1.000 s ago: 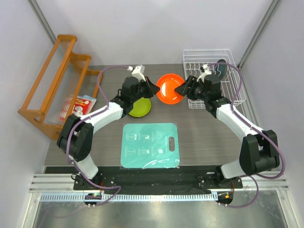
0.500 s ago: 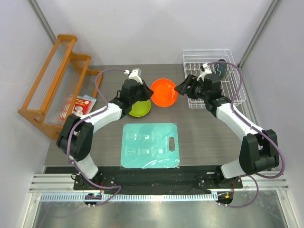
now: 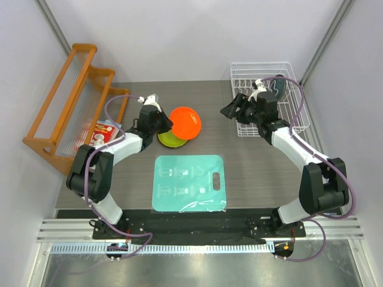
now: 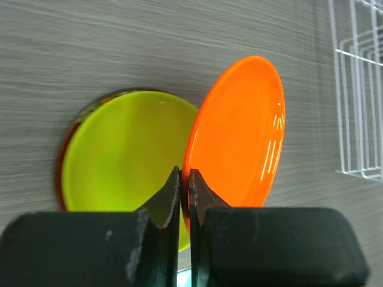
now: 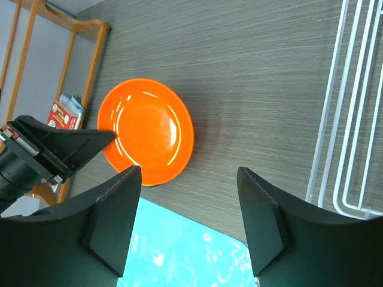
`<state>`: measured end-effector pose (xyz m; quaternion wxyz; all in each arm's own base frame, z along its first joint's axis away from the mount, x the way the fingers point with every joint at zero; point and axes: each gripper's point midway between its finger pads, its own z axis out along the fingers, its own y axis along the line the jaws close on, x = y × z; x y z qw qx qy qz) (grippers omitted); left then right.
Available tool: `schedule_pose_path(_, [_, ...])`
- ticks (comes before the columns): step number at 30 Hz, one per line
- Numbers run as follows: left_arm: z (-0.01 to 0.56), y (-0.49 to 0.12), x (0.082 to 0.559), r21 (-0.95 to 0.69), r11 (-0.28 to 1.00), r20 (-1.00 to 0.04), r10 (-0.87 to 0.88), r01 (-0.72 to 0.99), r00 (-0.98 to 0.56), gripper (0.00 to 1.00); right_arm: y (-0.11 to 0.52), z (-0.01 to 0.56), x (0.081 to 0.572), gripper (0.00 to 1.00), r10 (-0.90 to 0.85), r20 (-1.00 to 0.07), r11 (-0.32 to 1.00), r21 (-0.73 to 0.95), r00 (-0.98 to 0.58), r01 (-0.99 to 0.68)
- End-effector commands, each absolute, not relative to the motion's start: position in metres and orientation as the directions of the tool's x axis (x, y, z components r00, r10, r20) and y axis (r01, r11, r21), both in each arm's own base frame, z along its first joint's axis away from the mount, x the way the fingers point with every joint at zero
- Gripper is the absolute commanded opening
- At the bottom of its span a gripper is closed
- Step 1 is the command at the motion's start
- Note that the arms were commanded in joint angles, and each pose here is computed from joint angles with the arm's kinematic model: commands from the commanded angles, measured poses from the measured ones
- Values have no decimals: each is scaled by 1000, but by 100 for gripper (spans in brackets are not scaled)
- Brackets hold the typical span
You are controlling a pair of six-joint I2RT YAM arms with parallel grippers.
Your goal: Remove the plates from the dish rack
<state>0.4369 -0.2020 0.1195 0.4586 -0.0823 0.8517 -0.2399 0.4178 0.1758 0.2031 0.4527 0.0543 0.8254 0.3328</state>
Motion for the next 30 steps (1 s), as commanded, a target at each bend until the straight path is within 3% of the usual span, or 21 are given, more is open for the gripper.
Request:
schedule_pose_path(1, [144, -175, 443, -501, 865, -762, -418, 41, -495, 0, 174, 223, 431, 71, 387, -752, 776, 578, -535, -252])
schedule_pose_path(10, [125, -152, 437, -477, 879, -752, -420, -21, -509, 0, 129, 226, 451, 71, 392, -776, 829, 531, -494, -176])
schedule_pose_path(18, [103, -150, 431, -456, 888, -726, -405, -51, -555, 0, 56, 232, 487, 72, 324, -827, 931, 365, -460, -1])
schedule_pose_path(26, [93, -143, 428, -416, 906, -725, -384, -81, -572, 31, -5, 212, 528, 73, 292, -834, 955, 229, -468, 187])
schedule_pose_path(30, [97, -140, 428, -400, 913, -734, -373, -83, -567, 60, -33, 214, 549, 73, 234, -863, 958, 126, -448, 257])
